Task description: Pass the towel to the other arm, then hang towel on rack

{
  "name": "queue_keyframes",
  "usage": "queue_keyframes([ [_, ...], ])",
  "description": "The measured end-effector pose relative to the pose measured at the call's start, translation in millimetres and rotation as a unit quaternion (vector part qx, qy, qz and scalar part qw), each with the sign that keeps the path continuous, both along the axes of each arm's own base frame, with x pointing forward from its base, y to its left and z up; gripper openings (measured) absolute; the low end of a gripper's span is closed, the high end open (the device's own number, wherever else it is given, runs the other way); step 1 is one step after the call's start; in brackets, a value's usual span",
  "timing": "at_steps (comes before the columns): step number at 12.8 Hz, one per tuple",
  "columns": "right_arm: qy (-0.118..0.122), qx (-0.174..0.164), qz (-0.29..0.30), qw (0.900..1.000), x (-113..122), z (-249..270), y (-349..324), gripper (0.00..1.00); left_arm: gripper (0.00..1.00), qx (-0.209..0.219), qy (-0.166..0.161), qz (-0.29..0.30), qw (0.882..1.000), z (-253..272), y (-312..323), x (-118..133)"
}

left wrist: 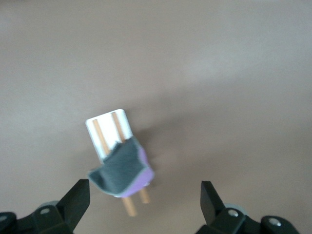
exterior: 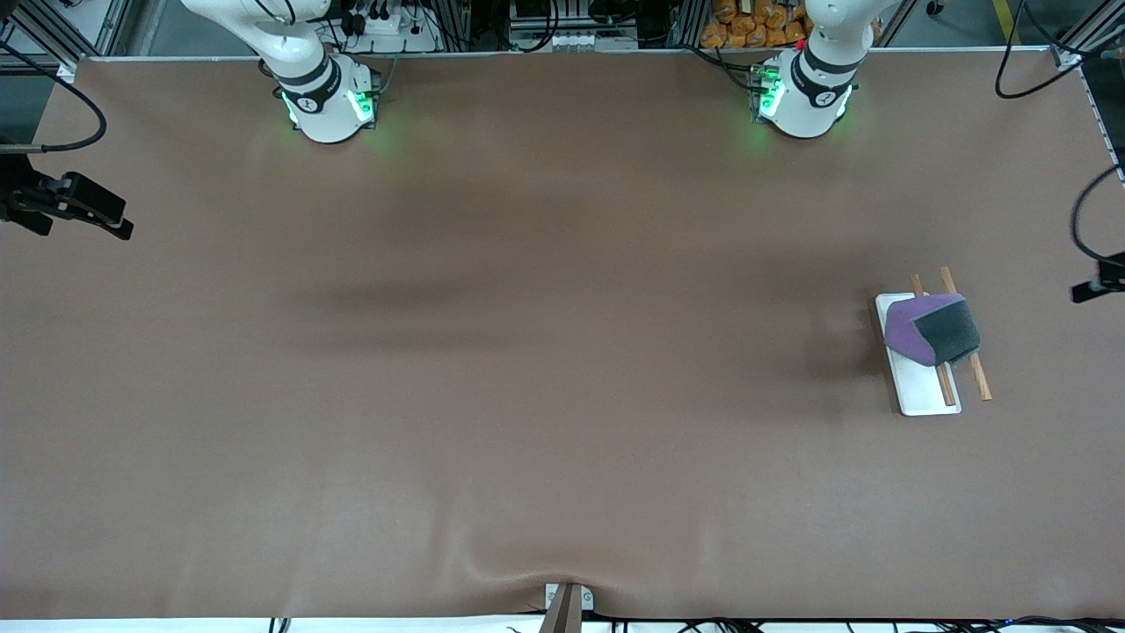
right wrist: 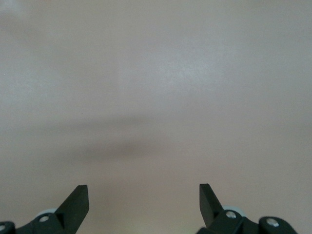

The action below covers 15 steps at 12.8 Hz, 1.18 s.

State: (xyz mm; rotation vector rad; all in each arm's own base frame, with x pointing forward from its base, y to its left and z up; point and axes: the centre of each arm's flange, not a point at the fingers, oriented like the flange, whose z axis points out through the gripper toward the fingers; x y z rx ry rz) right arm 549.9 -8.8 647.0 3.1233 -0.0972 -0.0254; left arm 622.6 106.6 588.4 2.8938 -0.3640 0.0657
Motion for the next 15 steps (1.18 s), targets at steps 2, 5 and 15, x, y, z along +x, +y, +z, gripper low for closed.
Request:
queue_keyframes([
  [2,0.0,0.0,0.0,1.0,0.0,0.0,0.1,1.0,1.0,0.022,0.013,0.042,0.999,18.8,-64.4,-3.6],
  [5,0.0,0.0,0.0,1.0,0.0,0.0,0.1,1.0,1.0,0.042,0.031,0.1,0.994,28.2,-132.9,-11.5],
  [15,0.0,0.001,0.0,1.0,0.0,0.0,0.2,1.0,1.0,0.073,0.027,0.172,0.982,57.3,-169.7,-43.7],
])
